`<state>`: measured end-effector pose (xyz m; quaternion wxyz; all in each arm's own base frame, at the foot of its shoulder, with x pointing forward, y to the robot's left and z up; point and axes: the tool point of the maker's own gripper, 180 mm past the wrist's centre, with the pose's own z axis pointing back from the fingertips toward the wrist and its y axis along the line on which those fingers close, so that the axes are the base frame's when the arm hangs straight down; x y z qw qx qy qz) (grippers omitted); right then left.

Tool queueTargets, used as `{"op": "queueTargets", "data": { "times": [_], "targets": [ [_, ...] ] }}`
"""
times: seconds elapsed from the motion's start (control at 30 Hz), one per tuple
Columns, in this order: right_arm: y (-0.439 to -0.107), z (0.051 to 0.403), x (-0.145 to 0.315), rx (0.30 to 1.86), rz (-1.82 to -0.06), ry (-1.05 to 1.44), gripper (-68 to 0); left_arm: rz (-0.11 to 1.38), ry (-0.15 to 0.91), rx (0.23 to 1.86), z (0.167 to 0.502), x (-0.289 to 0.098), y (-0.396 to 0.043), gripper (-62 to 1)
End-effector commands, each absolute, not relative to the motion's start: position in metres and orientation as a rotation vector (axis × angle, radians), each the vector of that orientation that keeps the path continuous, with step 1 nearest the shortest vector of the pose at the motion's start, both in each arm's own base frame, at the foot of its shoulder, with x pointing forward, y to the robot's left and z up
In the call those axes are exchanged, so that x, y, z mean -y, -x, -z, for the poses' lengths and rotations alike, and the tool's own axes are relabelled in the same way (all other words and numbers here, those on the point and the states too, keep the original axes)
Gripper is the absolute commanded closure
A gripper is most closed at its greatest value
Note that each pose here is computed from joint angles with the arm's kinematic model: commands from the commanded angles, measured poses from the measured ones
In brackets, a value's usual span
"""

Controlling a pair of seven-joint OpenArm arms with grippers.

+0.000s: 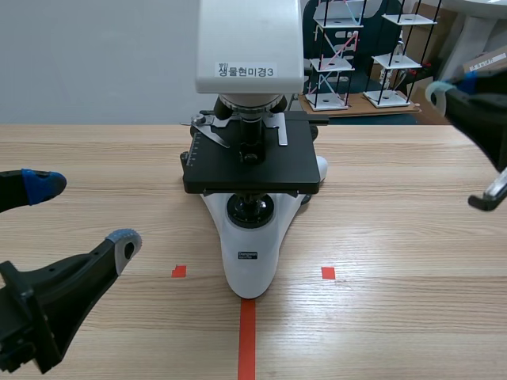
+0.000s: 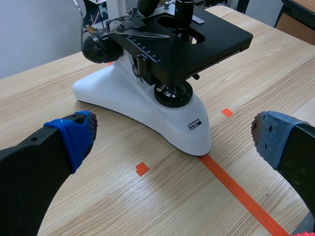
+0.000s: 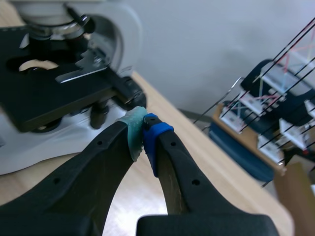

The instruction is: Point at the coarse focus knob

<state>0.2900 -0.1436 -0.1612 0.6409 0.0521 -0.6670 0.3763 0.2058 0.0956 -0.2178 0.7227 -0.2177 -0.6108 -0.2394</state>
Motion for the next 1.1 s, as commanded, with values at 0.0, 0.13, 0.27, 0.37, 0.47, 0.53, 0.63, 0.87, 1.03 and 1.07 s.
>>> {"op": "queueTargets", "data": {
  "times": [0.0, 0.13, 0.27, 0.37, 0.47, 0.53, 0.63, 0.87, 1.03, 1.07],
  "targets": [
    [-0.300, 0.142, 0.138, 1.572, -0.896, -0.105, -0.7, 0.516, 0.489, 1.373, 0.212, -0.095, -0.207, -62.3],
    [-0.321, 0.137, 0.135, 1.587, -0.946, -0.079, -0.7, 0.516, 0.489, 1.373, 0.212, -0.095, -0.207, -62.3],
    [-0.346, 0.141, 0.134, 1.554, -0.956, -0.055, -0.7, 0.516, 0.489, 1.373, 0.212, -0.095, -0.207, -62.3],
    [-0.364, 0.143, 0.129, 1.542, -0.975, -0.052, -0.7, 0.516, 0.489, 1.373, 0.212, -0.095, -0.207, -62.3],
    [-0.381, 0.144, 0.123, 1.534, -1.008, -0.041, -0.7, 0.516, 0.489, 1.373, 0.212, -0.095, -0.207, -62.3],
    [-0.392, 0.145, 0.119, 1.523, -1.023, -0.037, -0.7, 0.516, 0.489, 1.373, 0.212, -0.095, -0.207, -62.3],
    [-0.408, 0.148, 0.114, 1.502, -1.034, -0.030, -0.7, 0.516, 0.489, 1.373, 0.212, -0.095, -0.207, -62.3],
    [-0.436, 0.159, 0.097, 1.459, -1.063, -0.037, -0.7, 0.516, 0.489, 1.373, 0.212, -0.095, -0.207, -62.3],
    [-0.443, 0.169, 0.082, 1.420, -1.098, -0.065, -0.7, 0.517, 0.488, 1.375, 0.211, -0.095, -0.207, -62.3],
    [-0.444, 0.170, 0.080, 1.417, -1.102, -0.068, -0.7, 0.517, 0.488, 1.375, 0.211, -0.095, -0.207, -62.3]
  ]
}}
